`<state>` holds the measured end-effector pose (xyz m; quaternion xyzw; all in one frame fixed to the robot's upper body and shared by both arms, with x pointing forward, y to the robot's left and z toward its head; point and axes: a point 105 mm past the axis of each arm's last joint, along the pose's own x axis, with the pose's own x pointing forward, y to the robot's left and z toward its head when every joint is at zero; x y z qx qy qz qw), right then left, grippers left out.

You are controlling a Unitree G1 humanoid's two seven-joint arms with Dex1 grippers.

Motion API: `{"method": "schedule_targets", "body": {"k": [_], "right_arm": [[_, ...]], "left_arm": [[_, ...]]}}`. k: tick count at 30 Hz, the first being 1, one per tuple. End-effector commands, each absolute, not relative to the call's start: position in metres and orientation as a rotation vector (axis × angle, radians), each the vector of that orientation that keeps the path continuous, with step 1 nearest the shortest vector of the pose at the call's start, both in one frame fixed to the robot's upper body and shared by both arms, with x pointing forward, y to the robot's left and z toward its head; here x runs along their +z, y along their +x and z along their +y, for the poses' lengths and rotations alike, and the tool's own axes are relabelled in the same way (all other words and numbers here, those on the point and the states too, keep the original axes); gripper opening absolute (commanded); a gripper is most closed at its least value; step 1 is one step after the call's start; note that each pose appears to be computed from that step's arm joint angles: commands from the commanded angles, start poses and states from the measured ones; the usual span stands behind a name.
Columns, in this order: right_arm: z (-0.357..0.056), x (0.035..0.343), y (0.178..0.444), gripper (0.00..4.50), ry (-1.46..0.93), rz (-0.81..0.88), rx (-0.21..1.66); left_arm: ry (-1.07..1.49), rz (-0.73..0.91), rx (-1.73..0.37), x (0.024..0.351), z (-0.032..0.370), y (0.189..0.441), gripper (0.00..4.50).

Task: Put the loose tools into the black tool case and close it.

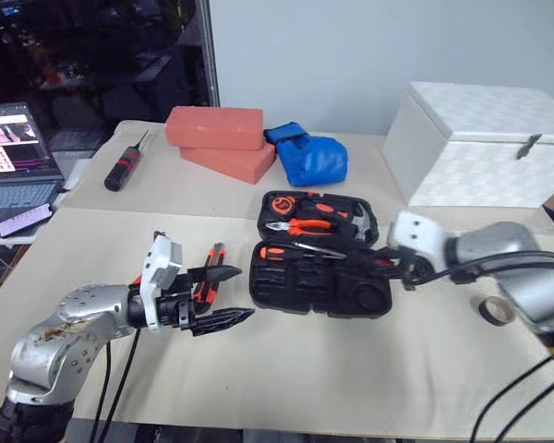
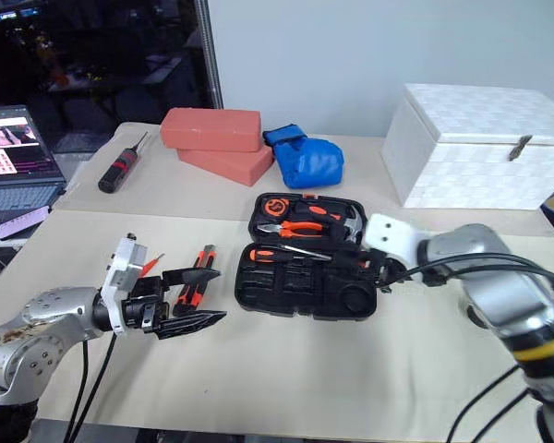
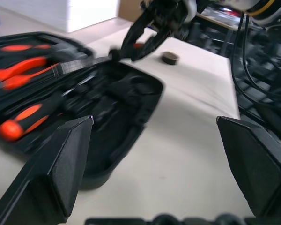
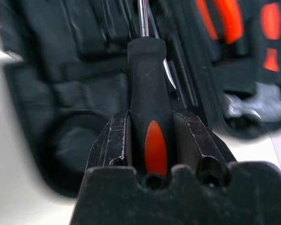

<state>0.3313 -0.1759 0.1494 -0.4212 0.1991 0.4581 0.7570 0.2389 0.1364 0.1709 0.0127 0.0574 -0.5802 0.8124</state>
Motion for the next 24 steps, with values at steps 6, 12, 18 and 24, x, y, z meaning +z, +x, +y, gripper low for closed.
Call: {"method": "schedule_targets", "body": {"k": [6,12,18,24], "right_arm": [[-0.172,0.139,0.35,0.97,-1.022,0.476,1.117],[-0.175,0.122,0.345,1.99,-1.015,0.554,1.224],[-0.163,0.138,0.35,3.15,-0.943,0.402,1.243],[-0.157,0.182,0.333,2.62,-0.517,0.214,1.376]], "left_arm": [[0.085,0.078,-1.228,0.182,0.142,0.231,4.5],[0.099,0.082,-1.216,0.178,0.142,0.229,4.5],[0.102,0.087,-1.212,0.176,0.144,0.229,4.5],[0.108,0.093,-1.212,0.172,0.147,0.233,4.5]]}}
